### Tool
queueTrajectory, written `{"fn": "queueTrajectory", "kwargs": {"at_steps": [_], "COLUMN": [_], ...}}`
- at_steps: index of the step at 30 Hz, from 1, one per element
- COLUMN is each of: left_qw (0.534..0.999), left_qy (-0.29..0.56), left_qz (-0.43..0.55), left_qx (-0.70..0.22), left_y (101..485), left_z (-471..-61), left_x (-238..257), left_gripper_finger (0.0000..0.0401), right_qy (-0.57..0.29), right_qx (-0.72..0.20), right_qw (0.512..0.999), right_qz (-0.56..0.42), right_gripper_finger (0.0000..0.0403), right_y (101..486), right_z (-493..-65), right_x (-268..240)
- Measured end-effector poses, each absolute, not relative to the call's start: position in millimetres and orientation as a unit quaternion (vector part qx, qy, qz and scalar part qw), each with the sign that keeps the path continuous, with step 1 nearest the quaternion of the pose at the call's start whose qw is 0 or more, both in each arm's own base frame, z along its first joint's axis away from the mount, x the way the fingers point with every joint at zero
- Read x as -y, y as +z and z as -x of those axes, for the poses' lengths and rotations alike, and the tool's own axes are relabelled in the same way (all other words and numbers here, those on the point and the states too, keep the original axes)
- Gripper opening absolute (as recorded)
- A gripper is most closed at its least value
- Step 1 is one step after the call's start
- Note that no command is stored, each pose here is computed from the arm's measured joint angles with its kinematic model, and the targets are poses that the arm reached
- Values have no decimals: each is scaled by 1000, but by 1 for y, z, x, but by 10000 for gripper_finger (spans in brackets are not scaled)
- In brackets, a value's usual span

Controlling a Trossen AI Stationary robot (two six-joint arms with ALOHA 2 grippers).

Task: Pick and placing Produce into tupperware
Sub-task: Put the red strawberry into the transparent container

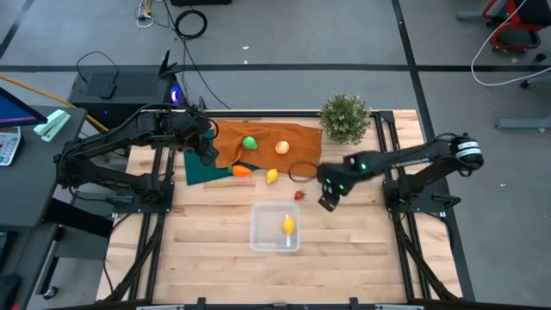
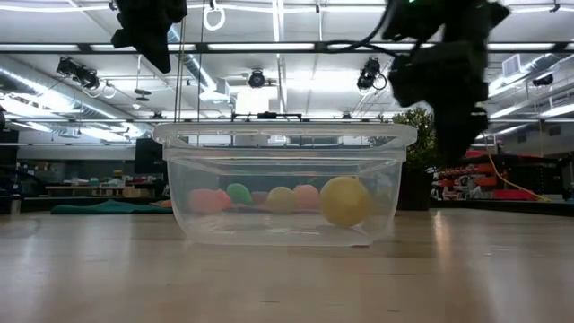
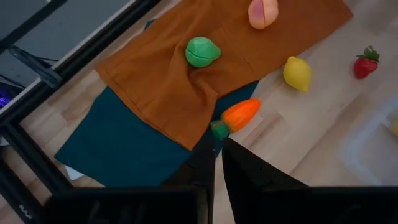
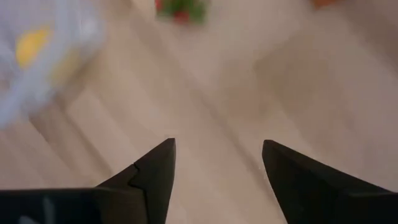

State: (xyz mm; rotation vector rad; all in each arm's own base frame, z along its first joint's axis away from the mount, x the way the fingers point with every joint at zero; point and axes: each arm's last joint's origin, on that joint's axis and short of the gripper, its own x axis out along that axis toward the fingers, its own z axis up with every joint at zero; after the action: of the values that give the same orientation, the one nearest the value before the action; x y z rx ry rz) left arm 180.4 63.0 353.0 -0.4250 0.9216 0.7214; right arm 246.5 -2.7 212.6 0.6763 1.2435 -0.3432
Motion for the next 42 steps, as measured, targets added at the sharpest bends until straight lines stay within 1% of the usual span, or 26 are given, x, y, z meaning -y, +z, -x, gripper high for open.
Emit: {"fn": "queueTrajectory", "kwargs": {"at_steps": [6,13,19,26,29,37,42], "left_qw": [816,828,843,845,842,841,840], "left_qy": [338,332,320,322,327,331,331], "left_qz": [199,191,172,176,188,195,196], "left_qx": [-424,-410,-397,-389,-384,-382,-382], "left_y": [354,356,359,359,359,359,359], "left_z": [-182,-185,-188,-189,-189,-189,-189], "left_x": [-63,-64,-66,-66,-66,-66,-66], "left_gripper_finger": [43,39,39,34,37,37,31], "right_qy": [-142,-119,-131,-153,-136,-93,-90], "right_qx": [-565,-577,-588,-605,-590,-573,-566], "right_qw": [751,707,697,693,704,715,721], "right_qz": [-312,-391,-390,-361,-370,-390,-390], "right_gripper_finger": [198,199,206,204,203,203,203], "right_y": [216,203,189,172,172,175,175], "right_z": [-275,-295,-306,-313,-317,-323,-324], "right_x": [40,66,68,65,66,63,63]}}
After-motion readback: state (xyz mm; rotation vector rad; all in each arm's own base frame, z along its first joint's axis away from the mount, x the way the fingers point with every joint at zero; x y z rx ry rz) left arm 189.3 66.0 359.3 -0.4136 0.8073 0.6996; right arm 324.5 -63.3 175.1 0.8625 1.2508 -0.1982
